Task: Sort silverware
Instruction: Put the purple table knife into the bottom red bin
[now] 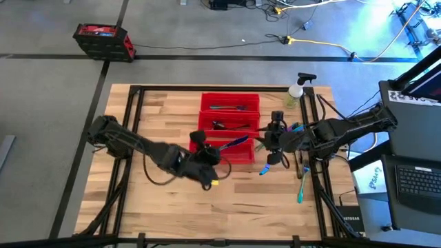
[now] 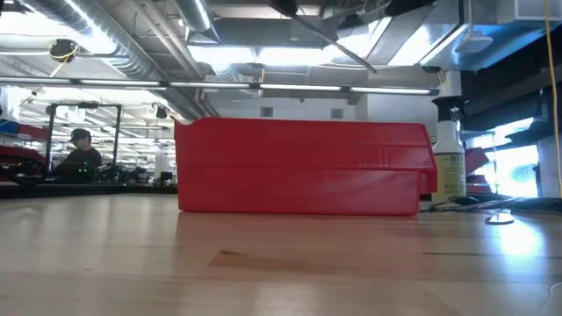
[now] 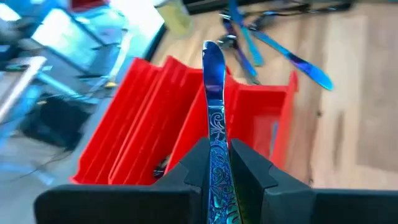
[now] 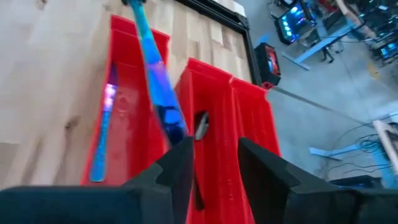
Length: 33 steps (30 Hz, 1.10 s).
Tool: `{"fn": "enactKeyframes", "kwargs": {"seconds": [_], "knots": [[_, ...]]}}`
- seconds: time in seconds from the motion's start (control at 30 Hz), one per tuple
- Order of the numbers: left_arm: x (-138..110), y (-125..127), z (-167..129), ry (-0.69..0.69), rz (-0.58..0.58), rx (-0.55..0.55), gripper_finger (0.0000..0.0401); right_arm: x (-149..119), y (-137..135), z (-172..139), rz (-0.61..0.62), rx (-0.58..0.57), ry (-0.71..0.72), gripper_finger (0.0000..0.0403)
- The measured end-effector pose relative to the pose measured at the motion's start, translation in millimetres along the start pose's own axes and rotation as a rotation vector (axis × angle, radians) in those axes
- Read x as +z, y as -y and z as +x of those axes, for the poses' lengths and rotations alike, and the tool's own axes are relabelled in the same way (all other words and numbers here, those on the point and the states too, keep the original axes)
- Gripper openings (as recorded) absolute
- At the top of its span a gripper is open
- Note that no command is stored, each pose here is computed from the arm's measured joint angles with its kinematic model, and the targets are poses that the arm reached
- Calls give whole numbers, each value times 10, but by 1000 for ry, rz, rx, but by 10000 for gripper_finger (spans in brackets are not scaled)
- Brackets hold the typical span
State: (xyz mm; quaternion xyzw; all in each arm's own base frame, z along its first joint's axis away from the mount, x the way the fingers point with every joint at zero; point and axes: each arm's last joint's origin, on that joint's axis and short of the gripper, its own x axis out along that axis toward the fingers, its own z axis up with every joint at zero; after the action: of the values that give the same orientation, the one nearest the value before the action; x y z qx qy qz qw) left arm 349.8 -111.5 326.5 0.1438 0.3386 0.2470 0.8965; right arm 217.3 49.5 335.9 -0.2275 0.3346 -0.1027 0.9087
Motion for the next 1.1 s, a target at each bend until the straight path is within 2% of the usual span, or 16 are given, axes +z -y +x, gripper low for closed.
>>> {"fn": "enactKeyframes", "kwargs": {"seconds": [0.07,0.2,0.3,0.47,0.6,0.9,1.1], "knots": [[74,-143,1,17,7,-79,28,7,57,34,-6,-3,7,111],[136,-430,56,20,77,-145,28,-5,205,115,-10,-22,3,111],[166,-609,146,25,108,-231,28,-40,322,173,25,-47,-19,111],[199,-844,293,56,185,-308,28,-101,485,241,80,-90,-54,111],[183,-1044,490,91,197,-412,28,-149,597,279,127,-128,-80,111],[-84,-1478,984,190,180,-508,28,-262,768,330,256,-171,-137,111],[-266,-1667,1210,249,155,-519,28,-368,859,348,354,-205,-202,111]]}}
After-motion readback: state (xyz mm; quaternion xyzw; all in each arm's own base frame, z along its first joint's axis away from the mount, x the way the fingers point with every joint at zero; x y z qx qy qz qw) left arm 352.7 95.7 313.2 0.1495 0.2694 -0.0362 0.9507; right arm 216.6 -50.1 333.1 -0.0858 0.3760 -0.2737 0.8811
